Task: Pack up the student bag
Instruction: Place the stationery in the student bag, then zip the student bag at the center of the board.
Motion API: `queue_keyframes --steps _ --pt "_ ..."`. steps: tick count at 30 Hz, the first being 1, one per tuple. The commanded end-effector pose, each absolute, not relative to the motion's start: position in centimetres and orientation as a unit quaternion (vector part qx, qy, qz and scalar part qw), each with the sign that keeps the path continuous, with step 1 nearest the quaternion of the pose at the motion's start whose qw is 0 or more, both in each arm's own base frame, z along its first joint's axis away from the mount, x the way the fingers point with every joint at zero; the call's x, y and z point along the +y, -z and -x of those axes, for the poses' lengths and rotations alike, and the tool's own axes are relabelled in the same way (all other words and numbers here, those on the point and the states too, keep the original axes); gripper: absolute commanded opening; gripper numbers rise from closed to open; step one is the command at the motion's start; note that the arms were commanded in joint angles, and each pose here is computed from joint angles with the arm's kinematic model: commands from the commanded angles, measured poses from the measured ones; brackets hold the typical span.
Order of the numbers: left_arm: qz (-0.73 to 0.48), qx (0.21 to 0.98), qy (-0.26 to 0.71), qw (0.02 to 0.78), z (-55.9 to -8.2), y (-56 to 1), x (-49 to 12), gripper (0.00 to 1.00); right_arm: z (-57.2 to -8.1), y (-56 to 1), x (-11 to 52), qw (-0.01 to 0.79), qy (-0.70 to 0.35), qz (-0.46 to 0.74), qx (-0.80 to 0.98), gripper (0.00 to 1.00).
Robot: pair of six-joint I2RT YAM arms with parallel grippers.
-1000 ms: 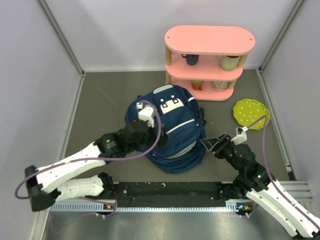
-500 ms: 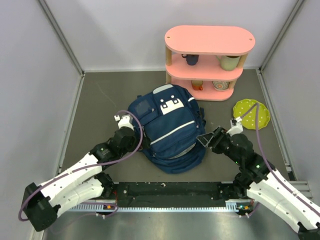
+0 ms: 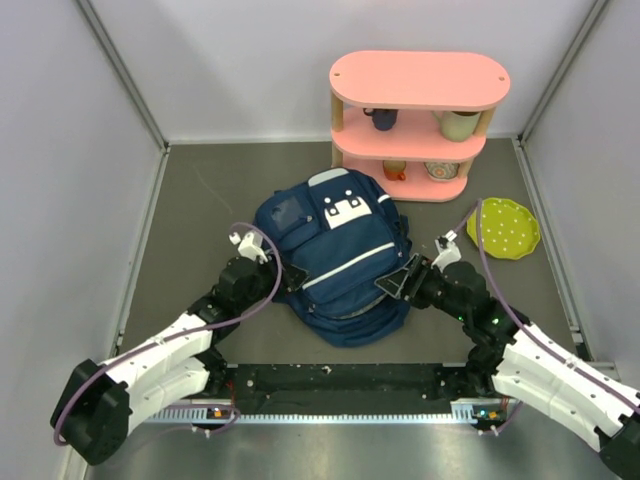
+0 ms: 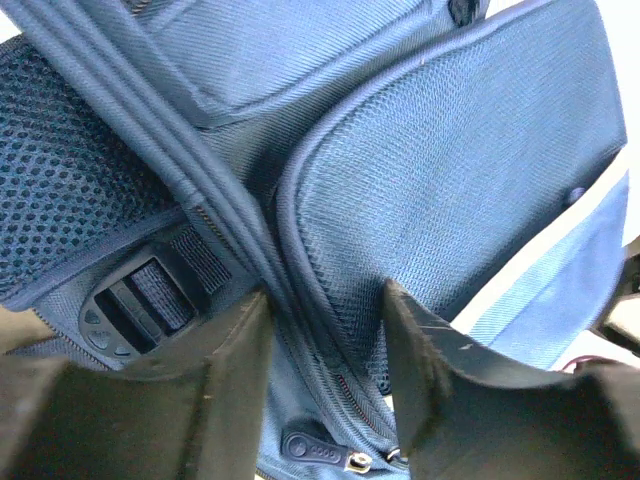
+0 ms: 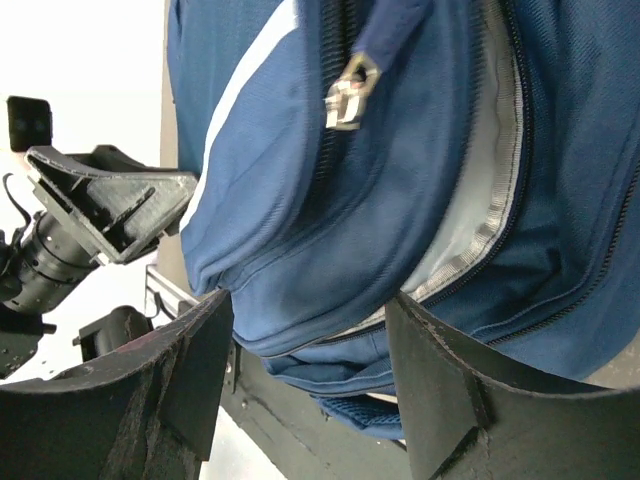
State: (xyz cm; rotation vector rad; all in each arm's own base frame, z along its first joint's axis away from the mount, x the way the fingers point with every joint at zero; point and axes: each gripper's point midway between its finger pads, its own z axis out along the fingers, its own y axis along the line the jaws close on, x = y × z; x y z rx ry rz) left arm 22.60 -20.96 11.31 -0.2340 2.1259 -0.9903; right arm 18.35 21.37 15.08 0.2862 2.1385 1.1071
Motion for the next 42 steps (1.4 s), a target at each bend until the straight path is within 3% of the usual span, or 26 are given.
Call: queue_keyframes --steps 1,3,8,9,12,17,25,29,32,33,35,37,40,42 --pt "0.099 0.804 0.428 0.402 -23.2 -12.4 -21.8 0.40 -18.2 -15.6 22.1 0.352 -0.446 -0.105 0.816 0.61" --pt "0.107 0.800 0.426 0.408 -23.4 -12.5 -21.5 0.25 -18.4 -15.1 21.9 0.350 -0.436 -0.109 0.822 0.61" --pt "0.112 0.801 0.410 0.422 -23.3 -13.4 -20.5 0.00 -19.3 -13.4 21.7 0.345 -0.396 -0.119 0.842 0.55" --pt "0.112 0.801 0.406 0.426 -23.3 -13.9 -20.3 0.00 -19.5 -13.0 21.8 0.343 -0.388 -0.119 0.847 0.43" --pt "0.126 0.811 0.376 0.431 -22.8 -14.2 -18.8 0.00 -20.3 -11.2 22.4 0.324 -0.354 -0.105 0.871 0.24" --pt "0.182 0.823 0.354 0.405 -20.3 -12.9 -16.1 0.00 -23.5 -12.9 24.4 0.361 -0.340 -0.060 0.866 0.10" --pt "0.243 0.801 0.401 0.374 -18.6 -11.4 -15.9 0.00 -29.2 -16.8 27.5 0.408 -0.294 0.004 0.864 0.09" --pt "0.236 0.807 0.390 0.375 -18.9 -11.9 -16.0 0.00 -29.6 -15.9 27.1 0.401 -0.277 -0.005 0.873 0.32" --pt "0.219 0.814 0.378 0.382 -19.5 -12.5 -16.2 0.09 -28.6 -15.6 25.7 0.407 -0.274 -0.022 0.871 0.51" --pt "0.206 0.815 0.378 0.388 -19.6 -12.8 -16.4 0.21 -27.9 -14.7 24.9 0.403 -0.268 -0.026 0.875 0.54" --pt "0.195 0.823 0.369 0.386 -19.9 -13.0 -16.7 0.34 -27.2 -16.0 23.7 0.422 -0.277 -0.041 0.862 0.59" --pt "0.170 0.837 0.346 0.387 -20.0 -12.6 -16.6 0.50 -25.8 -16.8 22.4 0.430 -0.288 -0.051 0.854 0.60" --pt "0.136 0.855 0.315 0.388 -19.8 -12.4 -16.1 0.60 -24.0 -16.9 21.4 0.425 -0.304 -0.064 0.850 0.61" --pt "0.118 0.862 0.304 0.388 -19.6 -12.4 -16.0 0.61 -22.3 -17.8 21.7 0.426 -0.337 -0.056 0.838 0.61"
